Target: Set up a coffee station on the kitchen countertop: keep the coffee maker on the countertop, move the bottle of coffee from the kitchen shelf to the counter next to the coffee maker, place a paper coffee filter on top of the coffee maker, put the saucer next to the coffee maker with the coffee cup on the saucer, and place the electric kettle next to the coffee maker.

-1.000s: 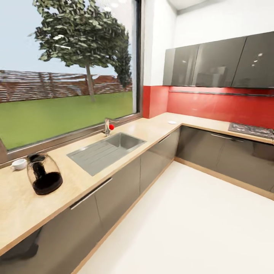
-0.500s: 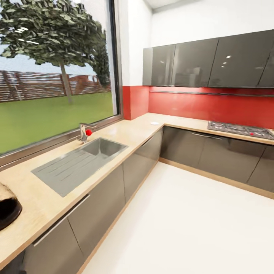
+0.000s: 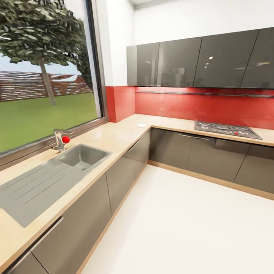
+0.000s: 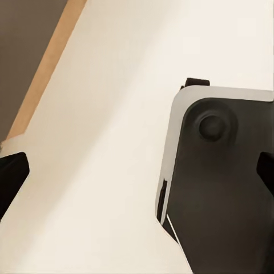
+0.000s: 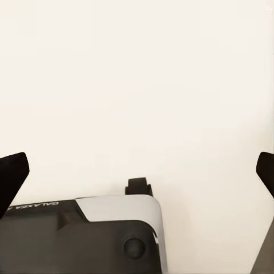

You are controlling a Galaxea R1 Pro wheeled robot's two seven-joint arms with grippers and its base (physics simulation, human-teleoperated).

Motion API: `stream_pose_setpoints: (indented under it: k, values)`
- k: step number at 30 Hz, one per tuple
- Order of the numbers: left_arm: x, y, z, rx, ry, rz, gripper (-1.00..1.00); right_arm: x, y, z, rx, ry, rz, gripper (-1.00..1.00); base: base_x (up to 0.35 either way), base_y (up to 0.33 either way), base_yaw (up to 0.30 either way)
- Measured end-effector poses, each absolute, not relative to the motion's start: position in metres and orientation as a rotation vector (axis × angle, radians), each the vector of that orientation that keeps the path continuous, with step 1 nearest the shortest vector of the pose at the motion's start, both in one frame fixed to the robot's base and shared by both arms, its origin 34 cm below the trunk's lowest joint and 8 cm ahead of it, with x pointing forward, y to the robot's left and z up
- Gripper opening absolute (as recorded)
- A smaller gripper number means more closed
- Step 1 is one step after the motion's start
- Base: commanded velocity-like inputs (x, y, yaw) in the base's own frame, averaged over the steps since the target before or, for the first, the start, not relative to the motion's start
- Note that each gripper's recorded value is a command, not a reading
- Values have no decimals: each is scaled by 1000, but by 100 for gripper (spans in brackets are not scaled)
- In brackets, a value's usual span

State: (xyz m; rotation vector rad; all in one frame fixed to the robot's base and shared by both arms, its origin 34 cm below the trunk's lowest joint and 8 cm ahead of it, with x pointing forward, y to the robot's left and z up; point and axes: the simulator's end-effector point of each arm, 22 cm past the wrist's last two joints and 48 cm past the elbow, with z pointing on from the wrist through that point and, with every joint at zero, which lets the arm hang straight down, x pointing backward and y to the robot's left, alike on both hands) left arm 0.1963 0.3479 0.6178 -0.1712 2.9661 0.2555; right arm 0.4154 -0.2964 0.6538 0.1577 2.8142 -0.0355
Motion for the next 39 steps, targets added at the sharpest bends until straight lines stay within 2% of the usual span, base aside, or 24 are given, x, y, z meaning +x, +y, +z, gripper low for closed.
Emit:
stream_pose_setpoints:
  k: [29, 39]
  values:
    - [197, 348, 618, -171, 2966, 255, 100, 414, -296, 653, 156, 2817, -35, 100, 329, -127, -1]
    - [197, 348, 618, -171, 2965, 255, 100, 414, -296, 653, 156, 2818, -35, 100, 316, -169, -158]
